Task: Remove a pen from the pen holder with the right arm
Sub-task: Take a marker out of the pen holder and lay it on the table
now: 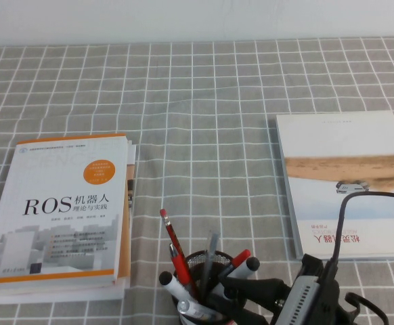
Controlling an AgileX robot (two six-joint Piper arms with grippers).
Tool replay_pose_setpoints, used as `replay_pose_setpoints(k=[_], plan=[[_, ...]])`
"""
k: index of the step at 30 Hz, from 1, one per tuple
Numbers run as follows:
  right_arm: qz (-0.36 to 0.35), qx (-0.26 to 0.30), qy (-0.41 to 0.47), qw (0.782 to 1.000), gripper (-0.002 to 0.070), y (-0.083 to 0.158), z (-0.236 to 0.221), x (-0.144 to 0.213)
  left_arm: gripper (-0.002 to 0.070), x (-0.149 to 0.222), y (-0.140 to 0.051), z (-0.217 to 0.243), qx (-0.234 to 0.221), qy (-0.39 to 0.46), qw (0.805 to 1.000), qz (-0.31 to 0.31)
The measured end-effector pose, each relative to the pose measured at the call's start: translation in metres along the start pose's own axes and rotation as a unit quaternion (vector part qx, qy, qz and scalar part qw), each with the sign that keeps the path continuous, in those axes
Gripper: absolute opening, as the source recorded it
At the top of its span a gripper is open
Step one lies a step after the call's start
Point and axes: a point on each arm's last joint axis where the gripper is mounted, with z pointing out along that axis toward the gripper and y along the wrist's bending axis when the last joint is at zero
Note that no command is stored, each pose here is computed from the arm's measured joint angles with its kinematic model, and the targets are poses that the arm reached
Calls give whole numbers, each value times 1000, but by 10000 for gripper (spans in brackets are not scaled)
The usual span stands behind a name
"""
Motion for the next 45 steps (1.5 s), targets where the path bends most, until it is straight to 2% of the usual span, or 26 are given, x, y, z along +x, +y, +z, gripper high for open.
replay_pose_setpoints(k=[10, 15, 22, 32, 37, 40, 45], plan=[[2, 4, -27, 1000, 98, -2, -5, -11, -3, 0, 0, 0, 0, 0, 1000, 0], [6, 8, -53, 999, 98, -5, -13, -25, -3, 0, 0, 0, 0, 0, 1000, 0], [23, 7, -45, 999, 98, -9, -24, -46, -3, 0, 0, 0, 0, 0, 1000, 0], [35, -32, 10, 999, 98, -13, -34, -109, -3, 0, 0, 0, 0, 0, 1000, 0], [18, -40, -5, 999, 98, -18, -38, -148, -3, 0, 0, 0, 0, 0, 1000, 0], [10, -27, -15, 999, 98, -27, -39, -167, -3, 0, 0, 0, 0, 0, 1000, 0], [38, 32, 0, 999, 98, -59, -39, -178, -3, 0, 0, 0, 0, 0, 1000, 0]])
